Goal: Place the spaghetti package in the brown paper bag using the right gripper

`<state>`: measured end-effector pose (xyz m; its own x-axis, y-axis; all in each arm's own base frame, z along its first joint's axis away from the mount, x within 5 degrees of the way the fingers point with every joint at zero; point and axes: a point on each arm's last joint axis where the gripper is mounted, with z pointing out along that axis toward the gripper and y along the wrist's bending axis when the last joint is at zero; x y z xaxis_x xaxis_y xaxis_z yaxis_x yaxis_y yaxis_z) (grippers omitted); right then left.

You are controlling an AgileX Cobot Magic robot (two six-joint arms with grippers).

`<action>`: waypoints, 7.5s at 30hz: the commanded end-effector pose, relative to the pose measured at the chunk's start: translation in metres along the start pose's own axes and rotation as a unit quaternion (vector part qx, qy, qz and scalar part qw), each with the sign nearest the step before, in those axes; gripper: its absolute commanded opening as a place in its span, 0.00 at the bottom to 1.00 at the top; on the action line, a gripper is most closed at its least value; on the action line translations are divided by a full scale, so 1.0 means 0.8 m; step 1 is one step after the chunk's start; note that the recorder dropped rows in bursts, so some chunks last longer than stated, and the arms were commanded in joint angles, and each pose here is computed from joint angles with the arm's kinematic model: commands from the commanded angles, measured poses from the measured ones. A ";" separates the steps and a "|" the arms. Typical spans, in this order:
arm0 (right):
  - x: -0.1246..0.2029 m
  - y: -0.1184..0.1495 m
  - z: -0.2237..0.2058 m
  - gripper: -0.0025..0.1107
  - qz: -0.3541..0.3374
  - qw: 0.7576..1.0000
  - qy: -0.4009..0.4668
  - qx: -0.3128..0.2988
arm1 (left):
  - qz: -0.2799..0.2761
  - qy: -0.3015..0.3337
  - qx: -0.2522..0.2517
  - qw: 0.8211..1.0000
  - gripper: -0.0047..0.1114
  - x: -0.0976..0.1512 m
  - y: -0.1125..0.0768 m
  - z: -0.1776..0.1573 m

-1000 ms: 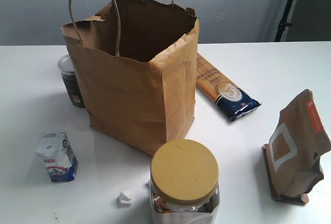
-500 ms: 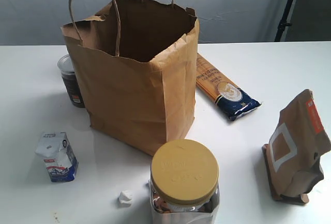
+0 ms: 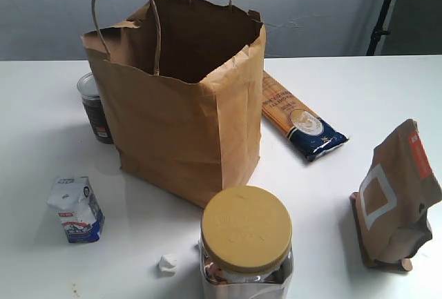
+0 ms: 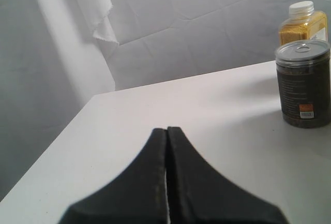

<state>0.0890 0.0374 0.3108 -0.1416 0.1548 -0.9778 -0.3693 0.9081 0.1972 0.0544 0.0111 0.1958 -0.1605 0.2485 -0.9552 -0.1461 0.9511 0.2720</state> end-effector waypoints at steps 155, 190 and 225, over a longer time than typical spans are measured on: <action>0.023 0.256 0.288 0.02 -0.193 0.940 0.075 -0.270 | -0.004 0.002 0.002 1.000 0.04 0.002 -0.001 0.001; 0.043 0.249 0.286 0.55 -0.242 0.921 0.151 -0.265 | -0.004 0.002 0.002 1.000 0.04 0.002 -0.001 0.001; 0.001 0.061 0.029 0.02 -0.113 0.979 0.108 -0.133 | -0.004 0.002 0.002 1.000 0.04 0.002 -0.001 0.001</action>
<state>0.0960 0.1014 0.3307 -0.1892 -0.1973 -0.9619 -0.6690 0.7430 -0.0208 0.0544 0.0111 0.1958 -0.1605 0.2485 -0.9552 -0.1461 0.9511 0.2720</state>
